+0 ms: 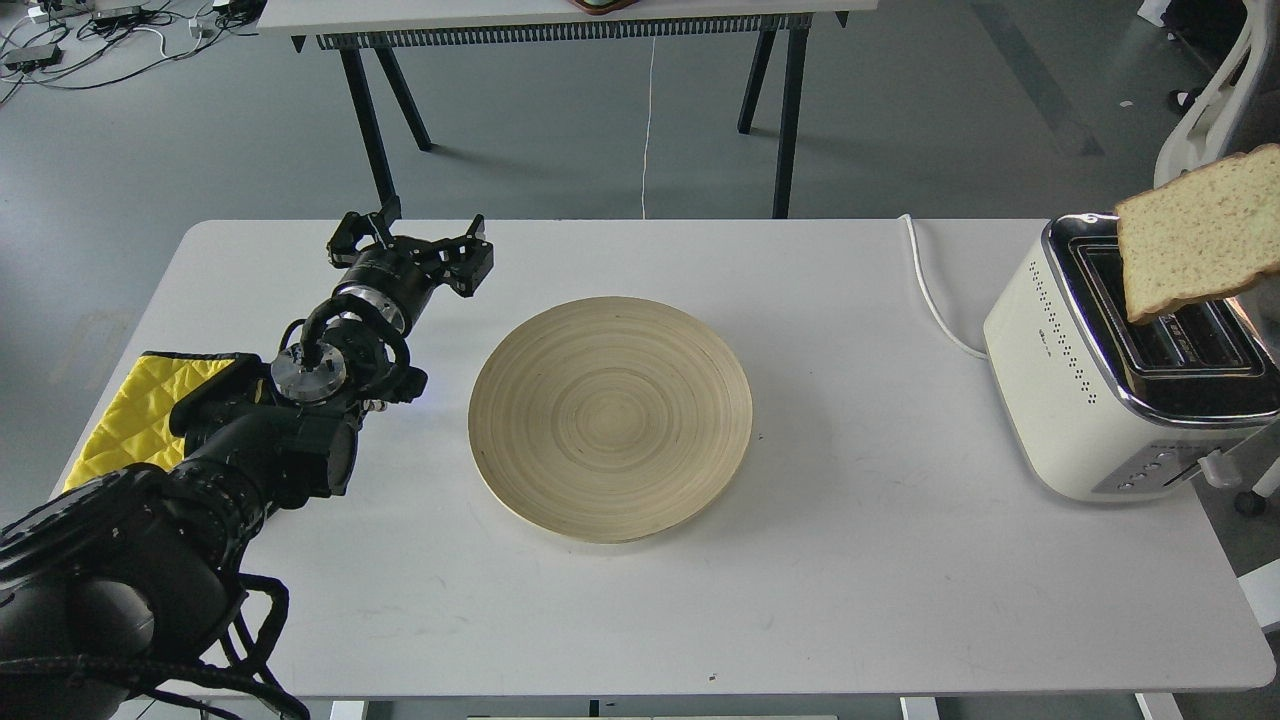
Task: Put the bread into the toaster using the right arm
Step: 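Lower the bread slice into the toaster slot, then release the bread and raise the right gripper away from the toaster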
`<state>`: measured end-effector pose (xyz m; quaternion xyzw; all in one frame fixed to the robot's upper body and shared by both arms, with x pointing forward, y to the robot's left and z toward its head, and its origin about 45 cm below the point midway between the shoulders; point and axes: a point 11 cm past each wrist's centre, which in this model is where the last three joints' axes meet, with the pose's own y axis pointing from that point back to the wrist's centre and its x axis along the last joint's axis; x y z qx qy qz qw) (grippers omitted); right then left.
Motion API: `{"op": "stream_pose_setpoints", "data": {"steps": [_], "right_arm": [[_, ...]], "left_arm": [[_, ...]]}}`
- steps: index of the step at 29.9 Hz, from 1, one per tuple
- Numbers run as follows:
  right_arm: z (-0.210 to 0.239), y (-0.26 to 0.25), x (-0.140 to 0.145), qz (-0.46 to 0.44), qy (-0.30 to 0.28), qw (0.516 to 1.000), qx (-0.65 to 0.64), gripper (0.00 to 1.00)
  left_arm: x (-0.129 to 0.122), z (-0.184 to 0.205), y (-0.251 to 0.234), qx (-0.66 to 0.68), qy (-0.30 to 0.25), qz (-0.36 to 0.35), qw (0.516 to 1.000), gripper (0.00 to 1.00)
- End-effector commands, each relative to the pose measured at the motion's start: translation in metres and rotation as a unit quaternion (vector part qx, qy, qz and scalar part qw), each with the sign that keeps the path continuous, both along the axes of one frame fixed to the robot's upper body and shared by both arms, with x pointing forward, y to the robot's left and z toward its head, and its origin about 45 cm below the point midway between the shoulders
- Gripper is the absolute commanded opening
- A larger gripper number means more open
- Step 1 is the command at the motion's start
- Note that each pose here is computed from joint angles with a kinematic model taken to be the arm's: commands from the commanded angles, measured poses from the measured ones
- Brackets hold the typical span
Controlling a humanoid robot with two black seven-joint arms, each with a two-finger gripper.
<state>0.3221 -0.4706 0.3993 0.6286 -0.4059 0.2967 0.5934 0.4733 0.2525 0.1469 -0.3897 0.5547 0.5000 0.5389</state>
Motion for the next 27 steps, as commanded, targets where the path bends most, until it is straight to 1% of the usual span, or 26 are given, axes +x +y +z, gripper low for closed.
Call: {"op": "stream_pose_setpoints", "data": {"steps": [1,10,22,24,25,27], "right_arm": [[-0.004,0.003,-0.002,0.002,0.005,1.0,0.004,0.02],[-0.009,0.003,-0.005,0.006,0.018,1.0,0.003,0.03],[-0.026,0.004,-0.014,0.007,0.053,0.999,0.009,0.04],[-0.029,0.004,-0.014,0.008,0.057,0.998,0.01,0.06],[-0.03,0.005,-0.014,0.008,0.057,0.998,0.011,0.1],[-0.033,0.005,-0.014,0.006,0.057,0.998,0.014,0.28]], "left_arm": [[0.0,0.0,0.0,0.0,0.0,0.0,1.0,1.0],[0.0,0.0,0.0,0.0,0.0,0.0,1.0,1.0],[0.0,0.0,0.0,0.0,0.0,0.0,1.0,1.0],[0.0,0.0,0.0,0.0,0.0,0.0,1.0,1.0],[0.0,0.0,0.0,0.0,0.0,0.0,1.0,1.0],[0.0,0.0,0.0,0.0,0.0,0.0,1.0,1.0]]}}
